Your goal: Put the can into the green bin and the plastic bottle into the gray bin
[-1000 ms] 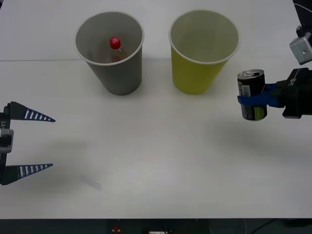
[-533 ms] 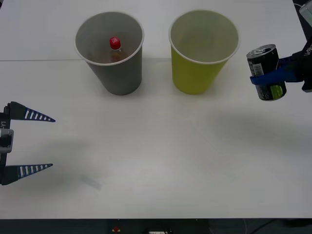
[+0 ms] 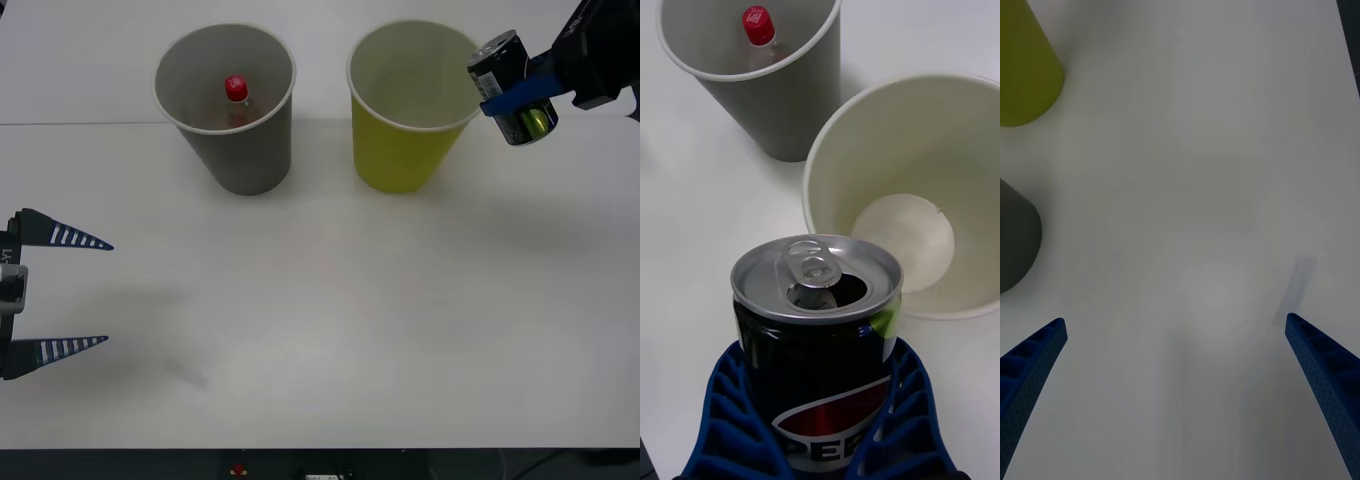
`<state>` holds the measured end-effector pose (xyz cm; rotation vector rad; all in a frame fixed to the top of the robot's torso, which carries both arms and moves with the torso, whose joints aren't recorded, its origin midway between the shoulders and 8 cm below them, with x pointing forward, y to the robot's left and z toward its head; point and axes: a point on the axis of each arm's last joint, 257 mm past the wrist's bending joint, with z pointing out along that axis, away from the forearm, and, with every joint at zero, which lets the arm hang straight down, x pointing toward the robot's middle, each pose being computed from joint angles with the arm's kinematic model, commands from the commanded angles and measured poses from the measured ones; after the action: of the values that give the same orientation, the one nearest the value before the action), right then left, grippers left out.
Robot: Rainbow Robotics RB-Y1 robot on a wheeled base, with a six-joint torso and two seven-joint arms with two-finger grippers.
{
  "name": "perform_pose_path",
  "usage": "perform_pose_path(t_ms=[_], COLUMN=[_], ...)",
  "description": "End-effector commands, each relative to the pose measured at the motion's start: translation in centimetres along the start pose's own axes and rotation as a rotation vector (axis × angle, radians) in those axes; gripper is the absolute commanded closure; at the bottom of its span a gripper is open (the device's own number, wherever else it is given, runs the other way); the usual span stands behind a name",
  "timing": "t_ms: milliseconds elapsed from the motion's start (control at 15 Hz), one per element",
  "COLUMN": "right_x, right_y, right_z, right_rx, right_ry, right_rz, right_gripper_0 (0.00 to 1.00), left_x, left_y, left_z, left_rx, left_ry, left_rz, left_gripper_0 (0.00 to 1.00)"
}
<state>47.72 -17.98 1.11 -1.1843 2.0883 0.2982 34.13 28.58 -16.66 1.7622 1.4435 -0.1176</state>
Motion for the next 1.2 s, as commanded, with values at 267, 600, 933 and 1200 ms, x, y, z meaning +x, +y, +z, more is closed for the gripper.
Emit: perform_pose_path(t_ms=[267, 600, 933, 1200], right_x=[-5.5, -7.7, -7.8, -7.5], right_y=[-2.7, -4.7, -6.8, -7.0], right_z=[3.5, 6.8, 8.1, 8.2], right_rx=[0.041, 0.094, 0.095, 0.103], right_ry=[0.021, 0.050, 0.067, 0.079], right_rz=[0.022, 0.060, 0.076, 0.043], right_gripper_0=[1.00, 1.00, 1.00, 0.61], left_x=[0.0, 0.0, 0.0, 0.0], left_y=[0.0, 0.0, 0.0, 0.0], left_z=[0.0, 0.0, 0.0, 0.0], left_rx=[0.000, 0.000, 0.000, 0.000], left_ry=[0.000, 0.000, 0.000, 0.000], left_rz=[0.000, 0.000, 0.000, 0.000], left_gripper_0=[0.00, 0.00, 0.00, 0.00])
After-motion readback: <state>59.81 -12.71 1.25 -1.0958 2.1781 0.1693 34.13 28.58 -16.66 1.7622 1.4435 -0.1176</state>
